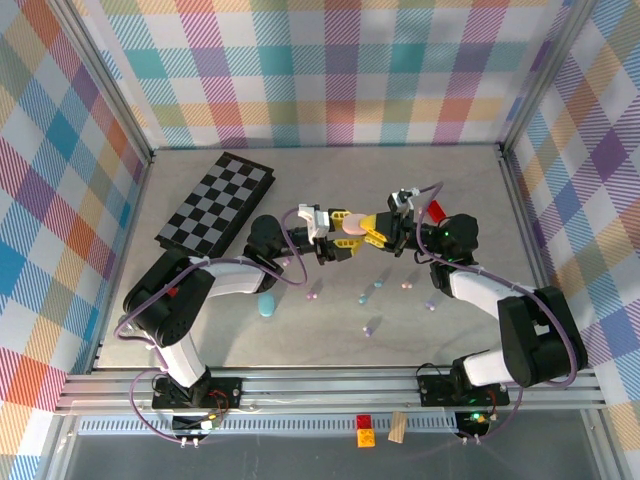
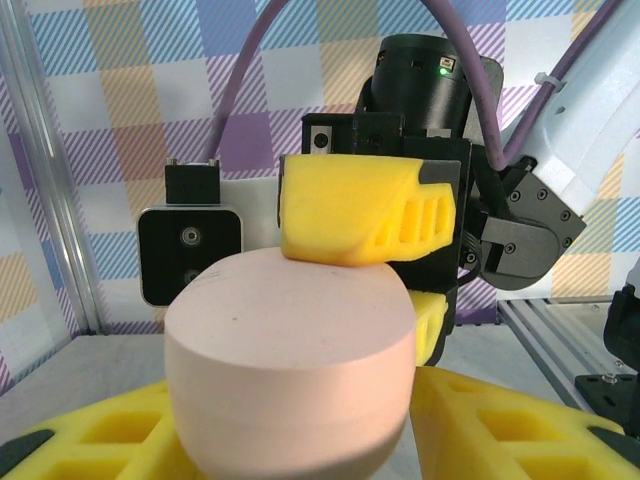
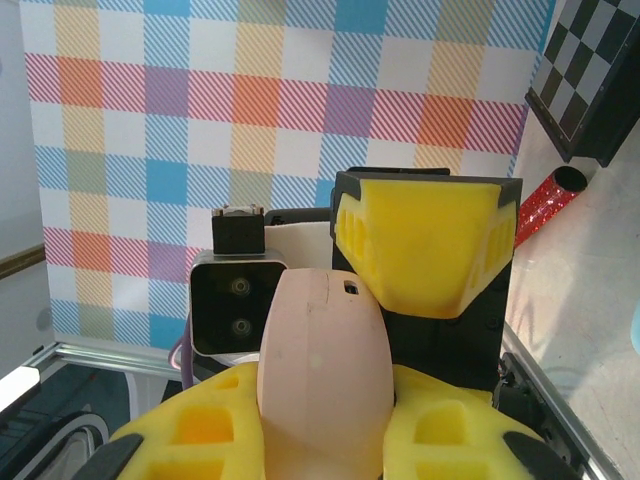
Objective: Insert wireless bluetooth earbuds into charging case
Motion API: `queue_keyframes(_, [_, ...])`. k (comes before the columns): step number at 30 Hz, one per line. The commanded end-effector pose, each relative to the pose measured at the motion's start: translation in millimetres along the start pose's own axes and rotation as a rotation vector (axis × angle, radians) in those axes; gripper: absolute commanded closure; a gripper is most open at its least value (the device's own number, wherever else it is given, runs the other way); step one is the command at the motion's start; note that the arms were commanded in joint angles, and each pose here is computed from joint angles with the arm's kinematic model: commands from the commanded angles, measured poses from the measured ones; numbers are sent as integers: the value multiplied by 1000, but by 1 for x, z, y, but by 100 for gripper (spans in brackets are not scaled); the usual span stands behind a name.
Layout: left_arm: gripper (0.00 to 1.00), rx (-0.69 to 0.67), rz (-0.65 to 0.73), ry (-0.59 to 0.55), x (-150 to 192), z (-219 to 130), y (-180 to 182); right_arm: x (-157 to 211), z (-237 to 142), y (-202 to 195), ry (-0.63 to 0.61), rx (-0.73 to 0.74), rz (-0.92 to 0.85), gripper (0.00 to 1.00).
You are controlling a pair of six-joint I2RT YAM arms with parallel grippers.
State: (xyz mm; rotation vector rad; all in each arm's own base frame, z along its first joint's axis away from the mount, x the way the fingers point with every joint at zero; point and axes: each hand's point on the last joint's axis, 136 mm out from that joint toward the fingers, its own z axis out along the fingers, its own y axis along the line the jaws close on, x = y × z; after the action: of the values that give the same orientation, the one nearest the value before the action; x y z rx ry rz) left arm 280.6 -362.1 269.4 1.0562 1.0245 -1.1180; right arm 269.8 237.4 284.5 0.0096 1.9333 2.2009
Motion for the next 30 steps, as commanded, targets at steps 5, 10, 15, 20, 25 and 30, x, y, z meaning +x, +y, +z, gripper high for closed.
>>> queue_keyframes(5, [49,41,52,-55,-25,-3,-8,-2,2,15,-4,-18,-78,100])
queue_keyframes(10, [50,46,54,-62,-29,-1,-7,-2,2,13,-3,-12,-78,100])
queue_keyframes(15, [53,58,51,-65,-30,1,-6,-2,2,13,-4,-10,-78,100])
queue_keyframes(20, [53,56,43,-60,-27,1,-6,-3,2,10,-8,-4,-78,100])
queue_keyframes(25, [60,59,40,-59,-26,1,-7,-5,3,9,-8,-2,-74,100])
queue_keyframes(30, [68,65,37,-56,-25,1,-8,-6,3,7,-9,7,-69,100])
